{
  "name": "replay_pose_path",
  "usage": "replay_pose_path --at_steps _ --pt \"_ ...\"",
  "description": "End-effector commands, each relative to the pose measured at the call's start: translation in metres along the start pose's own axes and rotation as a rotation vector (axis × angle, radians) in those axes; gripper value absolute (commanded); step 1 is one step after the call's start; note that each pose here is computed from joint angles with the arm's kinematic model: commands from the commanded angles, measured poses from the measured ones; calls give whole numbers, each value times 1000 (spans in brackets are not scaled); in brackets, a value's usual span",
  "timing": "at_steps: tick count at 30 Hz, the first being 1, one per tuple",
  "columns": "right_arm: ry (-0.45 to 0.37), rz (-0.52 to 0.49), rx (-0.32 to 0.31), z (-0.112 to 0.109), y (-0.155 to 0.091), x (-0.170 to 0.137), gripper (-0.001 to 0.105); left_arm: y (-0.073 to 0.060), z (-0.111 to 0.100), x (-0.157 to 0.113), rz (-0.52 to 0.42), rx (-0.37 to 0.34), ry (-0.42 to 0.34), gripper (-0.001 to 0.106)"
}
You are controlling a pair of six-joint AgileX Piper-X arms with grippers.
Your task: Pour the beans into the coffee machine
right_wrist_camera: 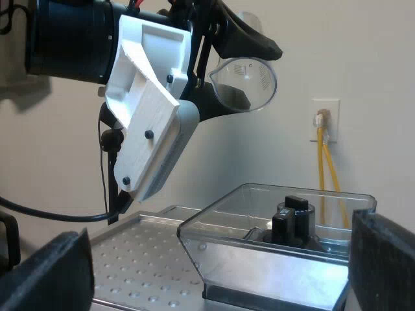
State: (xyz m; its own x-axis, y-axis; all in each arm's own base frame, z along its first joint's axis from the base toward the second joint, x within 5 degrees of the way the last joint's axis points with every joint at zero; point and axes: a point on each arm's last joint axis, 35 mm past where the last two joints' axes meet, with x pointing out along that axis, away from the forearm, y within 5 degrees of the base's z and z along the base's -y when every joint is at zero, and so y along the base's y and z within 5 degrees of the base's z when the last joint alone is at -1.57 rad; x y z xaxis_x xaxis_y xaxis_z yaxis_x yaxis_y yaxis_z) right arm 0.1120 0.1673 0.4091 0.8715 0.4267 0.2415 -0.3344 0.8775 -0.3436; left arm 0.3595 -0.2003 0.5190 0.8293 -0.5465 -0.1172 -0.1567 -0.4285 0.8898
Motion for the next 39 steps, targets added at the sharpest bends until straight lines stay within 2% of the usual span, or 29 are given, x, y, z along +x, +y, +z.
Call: replay_pose_path --at_steps 1,8,10,11,12,14,15,19,20,21,22,23,24,26,27,29,30,32,34,36,37,39 --pt "-24 -9 17 6 -4 -1 81 7 0 -3 33 8 1 5" --pt "-24 -9 17 6 -4 -1 81 7 0 -3 33 0 1 5" --pt "-24 -9 17 6 -4 -1 81 7 0 -3 33 -45 0 5" --pt "-24 -9 17 6 -4 -1 81 7 0 -3 33 -122 -1 5" --pt "-24 -9 17 6 -4 -1 81 7 0 -3 33 -171 -2 5" --pt "-24 -9 17 6 -4 -1 81 8 0 -4 31 -367 5 5" --pt "-24 -9 17 6 -4 -1 81 8 0 -4 29 -399 7 5" --pt "-24 -9 17 6 -4 -1 81 12 -5 -12 37 -739 88 5" --pt "-24 -9 17 6 -4 -1 81 14 -8 -16 48 -851 130 5" --pt "-24 -9 17 6 -4 -1 81 14 -9 -17 54 -908 154 5" --pt "-24 -9 17 6 -4 -1 81 16 -11 -21 73 -1014 199 5" --pt "-24 -9 17 6 -4 -1 81 18 -13 -26 88 -1091 227 5" --pt "-24 -9 17 6 -4 -1 81 19 -13 -28 90 -1104 234 5" --pt "-24 -9 17 6 -4 -1 81 21 -14 -37 76 -1211 239 5" --pt "-24 -9 17 6 -4 -1 81 21 -14 -40 70 -1231 240 5" --pt "-27 -4 17 6 -4 -1 81 23 -14 -53 43 -1319 246 5" --pt "-31 3 17 6 -4 -1 81 24 -14 -57 36 -1333 248 5" --pt "-64 57 16 8 -2 -1 81 27 -14 -70 27 -1422 262 5" --pt "-84 91 16 8 -1 -1 81 28 -17 -79 34 -1469 291 5" --pt "-93 106 16 9 0 -2 81 29 -18 -83 37 -1488 296 5" --pt "-103 140 10 8 2 -2 81 34 -23 -106 50 -1558 318 5" --pt "-78 194 -14 5 7 -3 81 35 -27 -117 49 -1600 336 5"
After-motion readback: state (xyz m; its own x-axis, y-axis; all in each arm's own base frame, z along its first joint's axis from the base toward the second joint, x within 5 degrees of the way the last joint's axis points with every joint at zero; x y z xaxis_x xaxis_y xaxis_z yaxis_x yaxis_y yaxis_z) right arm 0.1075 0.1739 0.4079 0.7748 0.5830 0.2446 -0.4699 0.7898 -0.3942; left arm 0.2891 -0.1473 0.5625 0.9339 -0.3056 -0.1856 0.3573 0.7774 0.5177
